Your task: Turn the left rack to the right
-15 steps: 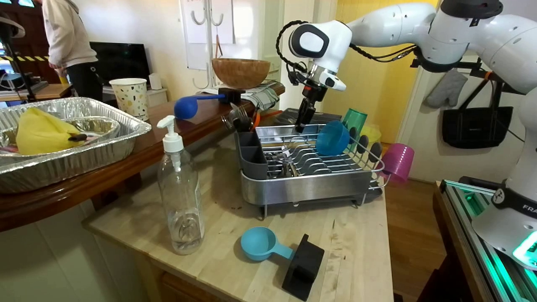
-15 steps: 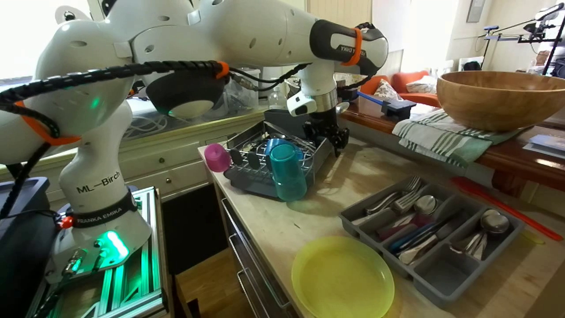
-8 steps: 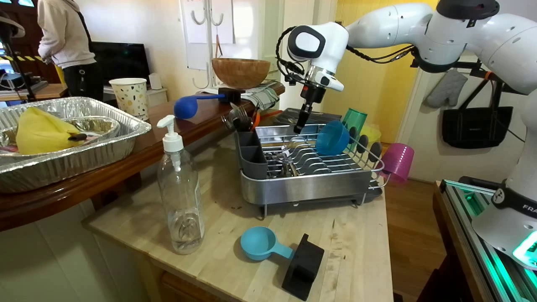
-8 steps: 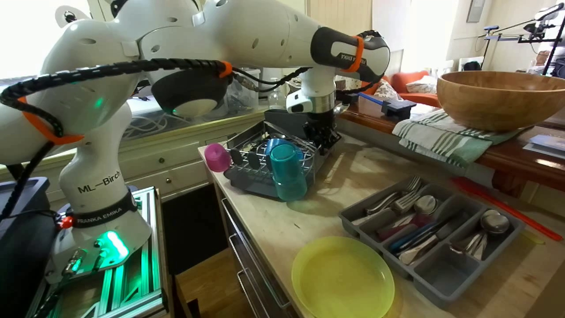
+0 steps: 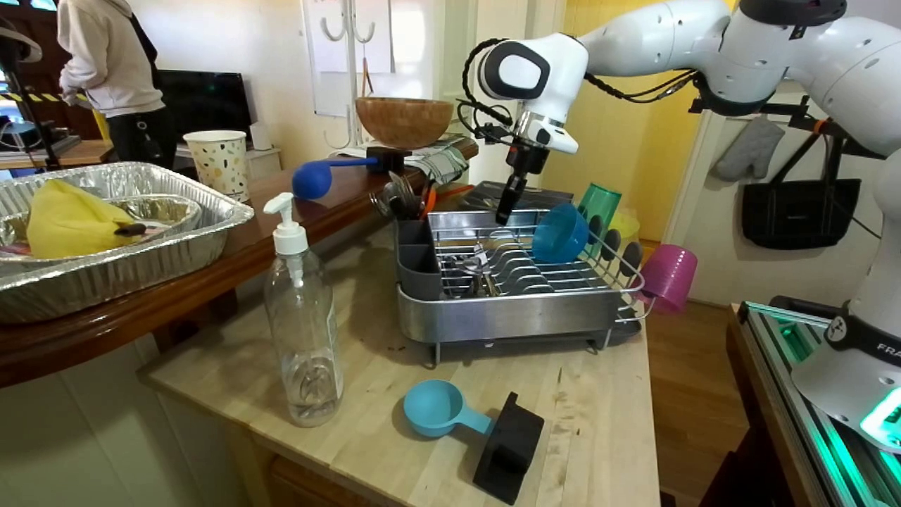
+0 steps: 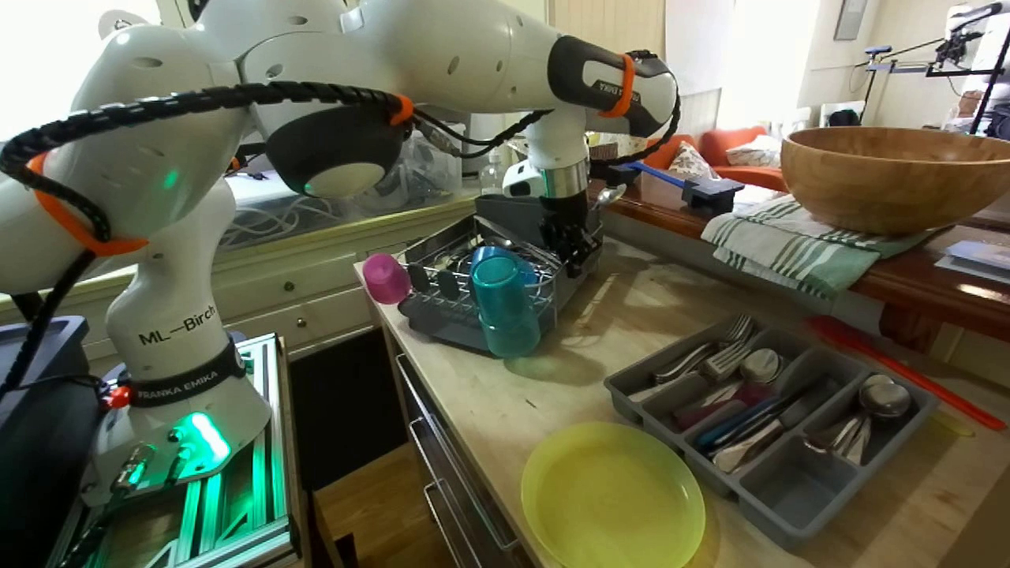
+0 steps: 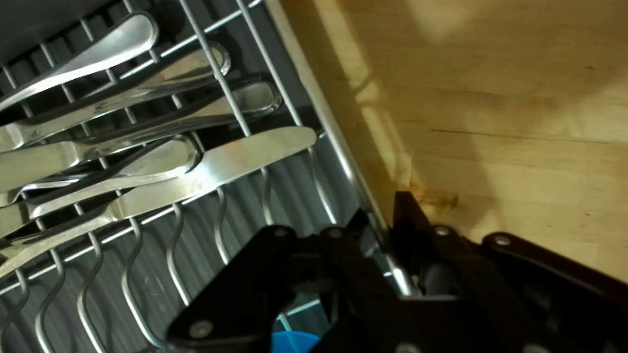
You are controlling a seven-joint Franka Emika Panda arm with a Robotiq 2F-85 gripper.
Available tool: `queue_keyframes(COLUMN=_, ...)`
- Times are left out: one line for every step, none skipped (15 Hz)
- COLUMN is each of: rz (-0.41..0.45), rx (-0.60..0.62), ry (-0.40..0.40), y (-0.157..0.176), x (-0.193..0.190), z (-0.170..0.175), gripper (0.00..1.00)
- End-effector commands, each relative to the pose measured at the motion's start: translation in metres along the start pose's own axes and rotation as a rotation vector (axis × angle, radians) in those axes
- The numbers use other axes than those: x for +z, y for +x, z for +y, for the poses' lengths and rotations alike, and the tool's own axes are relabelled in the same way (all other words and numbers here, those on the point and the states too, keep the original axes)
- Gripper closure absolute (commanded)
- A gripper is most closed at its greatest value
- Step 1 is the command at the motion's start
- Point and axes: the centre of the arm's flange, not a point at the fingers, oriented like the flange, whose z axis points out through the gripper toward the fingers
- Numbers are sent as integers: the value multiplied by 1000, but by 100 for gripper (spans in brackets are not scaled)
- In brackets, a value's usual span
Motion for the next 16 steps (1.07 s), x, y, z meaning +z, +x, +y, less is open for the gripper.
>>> queue_keyframes(rz=-21, rx=167, ry=16, y=19, x=-15, z=13, gripper=96)
queue_keyframes(rz=-26, rx=187, ry=12, y=22, x=-16, z=14, gripper=96)
queue_keyframes(rz=-28, rx=206, ry=9, y=25, x=-17, z=15, gripper=96)
queue_keyframes(rz=-35, rx=223, ry=6, y=29, x=-19, z=14, gripper=96)
queue_keyframes(rz=-37, rx=241, ry=3, y=32, x=-20, z=14, gripper=96)
queue_keyframes(rz=-40, rx=258, ry=2, y=36, x=-21, z=14, gripper=96)
queue_keyframes(rz=-44, rx=275, ry=1, y=42, x=-22, z=13, gripper=96)
queue_keyframes(rz=-50, rx=289, ry=3, y=47, x=-23, z=12, gripper=96)
queue_keyframes(rz=-55, rx=305, ry=4, y=52, x=-25, z=11, gripper=96)
queue_keyframes(rz=-66, rx=319, ry=5, y=56, x=-26, z=10, gripper=96)
queue_keyframes(rz=-74, rx=336, ry=5, y=60, x=-28, z=8, gripper=96)
queue_keyframes(rz=-81, rx=353, ry=5, y=63, x=-29, z=5, gripper=96)
queue_keyframes(rz=-88, rx=371, ry=6, y=68, x=-31, z=2, gripper=96)
queue_keyframes(rz=-94, rx=390, ry=6, y=73, x=-33, z=0, gripper=96)
queue_keyframes(rz=-102, rx=409, ry=5, y=77, x=-34, z=-3, gripper=96)
queue_keyframes(rz=-111, rx=428, ry=5, y=80, x=-36, z=-7, gripper=96)
